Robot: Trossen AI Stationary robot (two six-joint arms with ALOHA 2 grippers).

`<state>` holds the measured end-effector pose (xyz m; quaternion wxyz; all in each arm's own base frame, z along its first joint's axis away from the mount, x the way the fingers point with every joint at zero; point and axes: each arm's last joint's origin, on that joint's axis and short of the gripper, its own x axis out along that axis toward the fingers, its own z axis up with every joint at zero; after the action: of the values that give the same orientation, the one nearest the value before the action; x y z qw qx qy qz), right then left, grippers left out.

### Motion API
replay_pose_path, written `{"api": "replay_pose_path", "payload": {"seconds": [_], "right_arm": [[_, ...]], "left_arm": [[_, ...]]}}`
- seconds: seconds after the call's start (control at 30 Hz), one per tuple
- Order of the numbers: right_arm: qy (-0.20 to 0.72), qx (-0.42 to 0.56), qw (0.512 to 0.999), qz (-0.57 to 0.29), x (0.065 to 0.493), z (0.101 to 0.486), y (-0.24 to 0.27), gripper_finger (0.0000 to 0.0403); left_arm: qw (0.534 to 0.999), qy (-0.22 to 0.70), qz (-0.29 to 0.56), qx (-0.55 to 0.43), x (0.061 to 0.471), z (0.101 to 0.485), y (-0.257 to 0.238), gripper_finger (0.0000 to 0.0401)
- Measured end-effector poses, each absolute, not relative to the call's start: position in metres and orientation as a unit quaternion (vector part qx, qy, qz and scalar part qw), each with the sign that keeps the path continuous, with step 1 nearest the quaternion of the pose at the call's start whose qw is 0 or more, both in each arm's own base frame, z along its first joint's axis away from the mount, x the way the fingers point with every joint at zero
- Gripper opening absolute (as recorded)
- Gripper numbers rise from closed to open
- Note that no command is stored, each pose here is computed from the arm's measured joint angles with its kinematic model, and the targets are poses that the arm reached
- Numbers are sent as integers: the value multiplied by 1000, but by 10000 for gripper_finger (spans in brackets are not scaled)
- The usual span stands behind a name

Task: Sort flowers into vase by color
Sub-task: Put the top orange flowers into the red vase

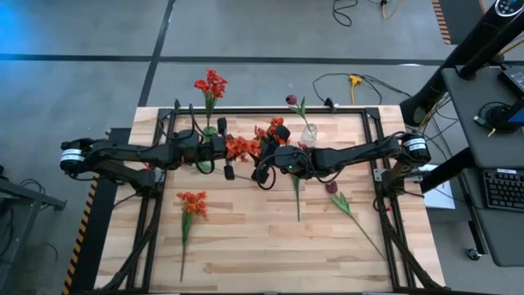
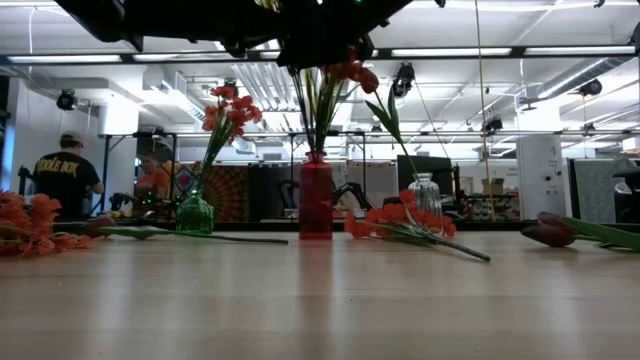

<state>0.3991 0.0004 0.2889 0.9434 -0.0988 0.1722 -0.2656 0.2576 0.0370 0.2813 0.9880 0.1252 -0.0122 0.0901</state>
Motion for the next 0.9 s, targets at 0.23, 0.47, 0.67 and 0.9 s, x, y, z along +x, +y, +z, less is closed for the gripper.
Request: {"api": "replay_pose_path", "payload": {"seconds": [0.23, 0.47, 0.67, 0.9], "right_arm": [[175, -100, 944, -263, 399, 293, 2, 238], [191, -95, 943, -254, 399, 304, 10, 244], [194, -96, 944, -250, 399, 305, 13, 246], [195, -100, 943, -249, 399, 305, 13, 247]], "left_arm": [[988, -4, 93, 126, 258, 280, 38, 13], [988, -4, 93, 126, 257, 280, 37, 12], [988, -4, 93, 126, 257, 280, 37, 12], [988, -4, 93, 126, 257, 280, 37, 12]]}}
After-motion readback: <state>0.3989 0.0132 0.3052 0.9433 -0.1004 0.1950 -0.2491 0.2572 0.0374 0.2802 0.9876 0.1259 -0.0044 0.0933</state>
